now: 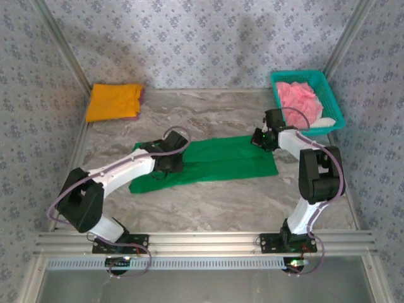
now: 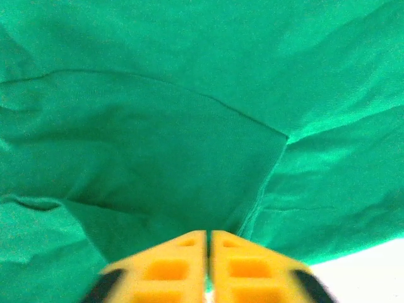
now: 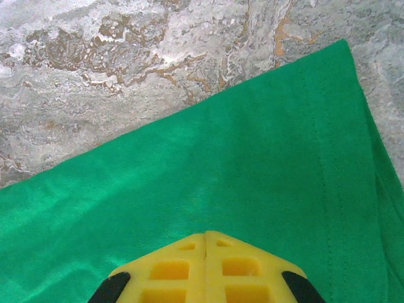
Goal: Fold and stack the t-shirts
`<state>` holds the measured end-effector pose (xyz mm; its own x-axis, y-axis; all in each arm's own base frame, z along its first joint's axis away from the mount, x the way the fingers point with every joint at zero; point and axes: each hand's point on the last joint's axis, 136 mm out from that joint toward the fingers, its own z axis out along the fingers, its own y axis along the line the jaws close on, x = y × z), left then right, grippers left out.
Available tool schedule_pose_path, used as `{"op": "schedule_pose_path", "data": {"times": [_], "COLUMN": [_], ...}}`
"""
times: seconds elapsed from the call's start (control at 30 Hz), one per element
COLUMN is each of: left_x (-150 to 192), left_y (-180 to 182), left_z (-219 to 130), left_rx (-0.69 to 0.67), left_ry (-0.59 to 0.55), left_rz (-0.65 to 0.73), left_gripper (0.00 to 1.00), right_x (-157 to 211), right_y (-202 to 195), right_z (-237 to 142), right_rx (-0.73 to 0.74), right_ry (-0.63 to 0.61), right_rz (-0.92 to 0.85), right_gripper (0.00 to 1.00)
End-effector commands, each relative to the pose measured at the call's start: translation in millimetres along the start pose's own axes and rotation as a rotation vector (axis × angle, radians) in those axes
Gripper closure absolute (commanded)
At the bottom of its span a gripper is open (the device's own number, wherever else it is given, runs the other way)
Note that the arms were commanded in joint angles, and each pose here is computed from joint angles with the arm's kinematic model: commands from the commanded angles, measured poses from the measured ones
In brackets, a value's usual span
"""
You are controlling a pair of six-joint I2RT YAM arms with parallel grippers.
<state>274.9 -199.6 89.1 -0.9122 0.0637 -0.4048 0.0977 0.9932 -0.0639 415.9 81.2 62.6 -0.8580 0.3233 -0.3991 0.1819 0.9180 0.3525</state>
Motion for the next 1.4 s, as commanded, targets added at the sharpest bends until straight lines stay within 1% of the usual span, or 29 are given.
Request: {"op": "schedule_pose_path", "data": {"times": [0.0, 0.07, 0.13, 0.17, 0.27, 0.3, 0.37, 0.43, 0.57, 0.63, 0.7, 0.8, 0.87, 0.9, 0.93, 1.03, 1.13, 1.17, 1.27, 1.3, 1.37], "left_x": [9.3, 8.6, 4.3, 2.5, -9.4, -12.9, -18.2, -25.0, -33.4, -33.8, -30.6, -25.4, -21.3, -19.9, -18.5, -14.5, -15.6, -16.3, -25.0, -30.8, -42.3], "left_y": [-4.2, -14.5, -16.7, -15.0, -2.0, 3.7, 17.1, 28.4, 53.0, 66.3, 73.9, 82.6, 87.1, 89.0, 90.5, 93.5, 96.7, 97.6, 96.8, 96.0, 96.7], "left_z": [-17.7, -28.4, -39.6, -42.6, -49.8, -48.8, -44.6, -38.6, -21.4, -8.0, 8.6, 33.7, 47.2, 53.5, 59.6, 75.3, 87.6, 91.2, 103.4, 106.3, 112.7], "left_rx": [-0.032, -0.007, -0.004, -0.005, -0.01, -0.004, 0.001, 0.009, -0.012, -0.01, 0.019, 0.02, 0.0, -0.007, -0.015, -0.008, -0.019, -0.026, -0.03, -0.03, -0.038], "left_ry": [-0.052, -0.091, -0.14, -0.157, -0.201, -0.199, -0.184, -0.174, -0.162, -0.149, -0.125, -0.089, -0.06, -0.045, -0.031, 0.006, 0.024, 0.03, 0.043, 0.045, 0.039], "left_rz": [-0.009, 0.02, 0.033, 0.03, 0.014, 0.003, -0.031, -0.052, -0.135, -0.212, -0.28, -0.336, -0.349, -0.359, -0.369, -0.417, -0.431, -0.432, -0.422, -0.417, -0.401], "left_gripper": [0.67, 0.61, 0.52, 0.47, 0.38, 0.37, 0.38, 0.44, 0.5, 0.6, 0.66, 0.74, 0.74, 0.75, 0.76, 0.77, 0.78, 0.79, 0.79, 0.81, 0.81], "right_x": [3.1, 2.9, 1.9, 1.0, 0.7, 1.2, 2.3, 3.3, 3.5, 4.0, 4.1, 5.2, 12.7, 4.9, 7.4, 15.3, 18.1, 28.6, 45.1, 48.6, 56.1], "right_y": [-3.2, -4.1, -4.6, -4.2, -3.1, -3.2, -2.6, -2.8, -0.1, 8.0, 16.9, 20.8, 13.1, 16.2, 14.3, 6.8, -0.4, -6.1, -15.7, -17.7, -23.0], "right_z": [6.3, 6.0, 5.7, 5.5, 6.6, 7.0, 6.9, 6.0, 2.9, -1.6, -5.8, -3.8, 5.7, 7.0, 12.6, 24.4, 30.4, 33.5, 37.6, 35.4, 27.9], "right_rx": [0.002, 0.005, 0.007, 0.005, -0.001, -0.002, -0.005, -0.006, -0.013, -0.007, 0.016, 0.02, 0.047, 0.045, 0.045, 0.038, 0.029, 0.035, 0.039, 0.042, 0.053], "right_ry": [0.021, 0.021, 0.019, 0.016, 0.017, 0.018, 0.018, 0.017, 0.019, 0.024, 0.027, 0.045, 0.083, 0.081, 0.1, 0.142, 0.146, 0.167, 0.198, 0.2, 0.194], "right_rz": [0.002, 0.003, 0.002, 0.002, 0.003, 0.006, 0.007, 0.008, -0.002, -0.044, -0.099, -0.101, -0.091, -0.087, -0.076, -0.012, 0.043, 0.051, 0.07, 0.065, 0.08], "right_gripper": [1.0, 1.0, 1.0, 1.0, 1.0, 1.0, 1.0, 1.0, 1.0, 1.0, 1.0, 1.0, 1.0, 1.0, 1.0, 1.0, 1.0, 1.0, 1.0, 1.0, 1.0]}}
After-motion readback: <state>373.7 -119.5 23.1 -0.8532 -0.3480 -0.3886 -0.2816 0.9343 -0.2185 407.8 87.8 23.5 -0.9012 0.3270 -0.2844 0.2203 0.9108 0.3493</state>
